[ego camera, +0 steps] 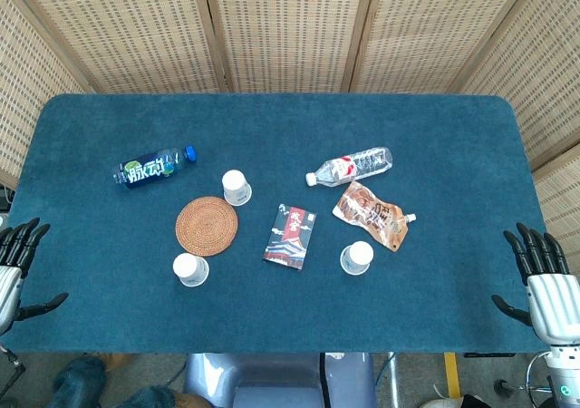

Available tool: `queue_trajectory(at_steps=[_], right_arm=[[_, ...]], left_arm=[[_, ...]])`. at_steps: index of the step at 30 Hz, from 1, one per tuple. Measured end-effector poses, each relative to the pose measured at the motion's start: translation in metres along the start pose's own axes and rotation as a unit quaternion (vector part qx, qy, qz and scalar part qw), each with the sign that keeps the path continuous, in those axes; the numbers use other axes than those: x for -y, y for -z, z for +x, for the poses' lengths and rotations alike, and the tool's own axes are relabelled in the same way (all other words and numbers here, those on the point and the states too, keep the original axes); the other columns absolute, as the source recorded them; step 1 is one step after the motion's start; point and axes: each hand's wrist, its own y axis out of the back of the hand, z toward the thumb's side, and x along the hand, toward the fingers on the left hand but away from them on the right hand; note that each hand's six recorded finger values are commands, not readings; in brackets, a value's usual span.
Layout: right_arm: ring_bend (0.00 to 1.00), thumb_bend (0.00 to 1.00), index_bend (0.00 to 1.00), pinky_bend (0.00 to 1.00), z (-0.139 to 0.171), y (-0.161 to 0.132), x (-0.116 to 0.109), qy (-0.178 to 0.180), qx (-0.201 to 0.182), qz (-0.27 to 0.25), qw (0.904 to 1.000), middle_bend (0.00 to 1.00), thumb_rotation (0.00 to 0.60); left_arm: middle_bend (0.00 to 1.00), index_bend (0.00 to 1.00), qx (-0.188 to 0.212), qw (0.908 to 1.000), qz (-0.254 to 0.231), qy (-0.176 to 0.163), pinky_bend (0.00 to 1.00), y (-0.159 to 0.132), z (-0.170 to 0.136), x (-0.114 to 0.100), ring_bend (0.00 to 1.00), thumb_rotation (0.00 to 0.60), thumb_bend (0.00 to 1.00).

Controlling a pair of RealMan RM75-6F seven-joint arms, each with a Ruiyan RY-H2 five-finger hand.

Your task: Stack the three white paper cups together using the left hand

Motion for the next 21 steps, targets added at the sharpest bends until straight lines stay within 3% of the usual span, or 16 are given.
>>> queue_trajectory(at_steps=[12,17,21], right_arm=[[0.00,0.00,0.00,0.00,0.001,0.003,-0.008,0.005,0.005,-0.007,0.9999,0.00,0.600],[0.00,0.00,0.00,0.00,-0.001,0.004,-0.003,-0.001,0.010,0.000,0.9999,0.00,0.600],[0.00,0.00,0.00,0.00,-0.003,0.006,-0.002,-0.002,0.017,0.002,0.9999,0.00,0.600]], left_arm=[[0.00,0.00,0.016,0.9997,-0.001,0.019,0.00,-0.010,-0.004,0.004,0.00,0.600,0.00],[0.00,0.00,0.079,0.9953,0.028,0.048,0.00,-0.040,0.016,0.018,0.00,0.600,0.00],[0.00,0.00,0.141,0.9831,0.064,0.098,0.02,-0.071,0.045,0.044,0.00,0.600,0.00]])
